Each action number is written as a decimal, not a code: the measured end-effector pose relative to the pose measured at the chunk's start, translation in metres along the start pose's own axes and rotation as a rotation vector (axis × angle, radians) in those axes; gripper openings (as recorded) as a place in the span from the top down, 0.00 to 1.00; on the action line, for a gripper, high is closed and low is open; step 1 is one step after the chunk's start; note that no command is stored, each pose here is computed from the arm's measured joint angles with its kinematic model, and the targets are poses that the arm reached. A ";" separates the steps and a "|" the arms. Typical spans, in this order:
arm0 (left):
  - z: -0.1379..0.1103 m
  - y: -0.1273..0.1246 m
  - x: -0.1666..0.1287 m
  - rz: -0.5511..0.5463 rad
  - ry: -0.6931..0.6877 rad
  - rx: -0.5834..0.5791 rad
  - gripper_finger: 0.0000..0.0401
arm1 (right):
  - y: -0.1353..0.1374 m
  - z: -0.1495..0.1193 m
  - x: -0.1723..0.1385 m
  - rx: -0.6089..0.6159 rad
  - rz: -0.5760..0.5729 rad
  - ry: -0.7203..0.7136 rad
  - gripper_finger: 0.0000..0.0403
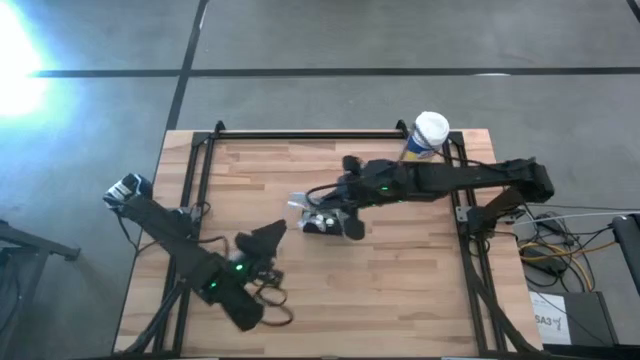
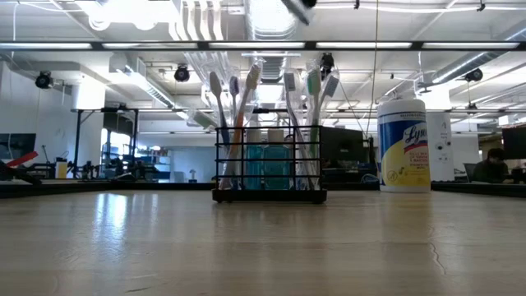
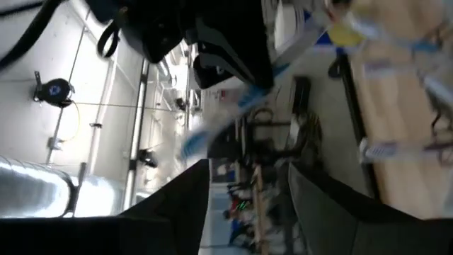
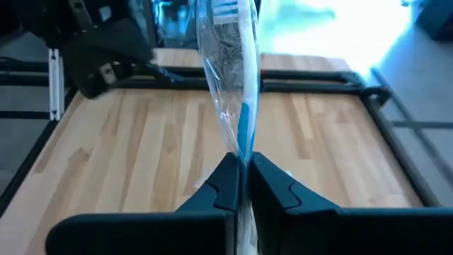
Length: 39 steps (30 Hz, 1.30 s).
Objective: Pick & Place toothbrushing station
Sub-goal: Put the blue toothbrush into the black mesh organizer
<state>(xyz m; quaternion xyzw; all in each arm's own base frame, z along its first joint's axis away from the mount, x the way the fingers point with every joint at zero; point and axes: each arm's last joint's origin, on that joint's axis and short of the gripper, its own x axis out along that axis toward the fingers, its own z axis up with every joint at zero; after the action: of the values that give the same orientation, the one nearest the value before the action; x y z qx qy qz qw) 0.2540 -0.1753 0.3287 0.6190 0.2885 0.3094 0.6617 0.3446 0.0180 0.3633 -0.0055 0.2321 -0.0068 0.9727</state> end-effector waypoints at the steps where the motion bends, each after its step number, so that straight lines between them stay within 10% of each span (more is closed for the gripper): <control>1: -0.001 0.005 -0.007 -0.002 -0.021 -0.040 0.50 | 0.001 0.002 -0.008 -0.005 -0.014 -0.012 0.97; 7: -0.028 0.029 -0.038 -0.053 -0.141 -0.398 0.50 | 0.013 0.002 -0.066 -0.051 -0.048 -0.109 0.97; 13: -0.076 0.033 -0.045 -0.378 -0.257 -0.762 0.60 | 0.027 -0.029 -0.107 -0.071 0.007 -0.261 0.97; 22: -0.123 -0.015 -0.036 -0.602 -0.402 -1.018 0.97 | 0.024 -0.100 -0.134 -0.163 0.036 -0.443 0.97; 30: -0.151 -0.056 -0.017 -0.763 -0.758 -1.248 0.99 | 0.021 -0.147 -0.134 -0.254 0.051 -0.631 0.97; 39: -0.168 -0.097 0.003 -0.790 -0.821 -1.428 0.99 | 0.016 -0.195 -0.130 -0.178 0.075 -0.670 0.97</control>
<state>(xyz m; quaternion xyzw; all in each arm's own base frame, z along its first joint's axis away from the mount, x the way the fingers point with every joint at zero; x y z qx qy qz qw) 0.1325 -0.0692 0.2206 -0.0198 -0.0386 -0.0790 0.9959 0.1412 0.0351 0.2480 -0.0836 -0.1005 0.0513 0.9901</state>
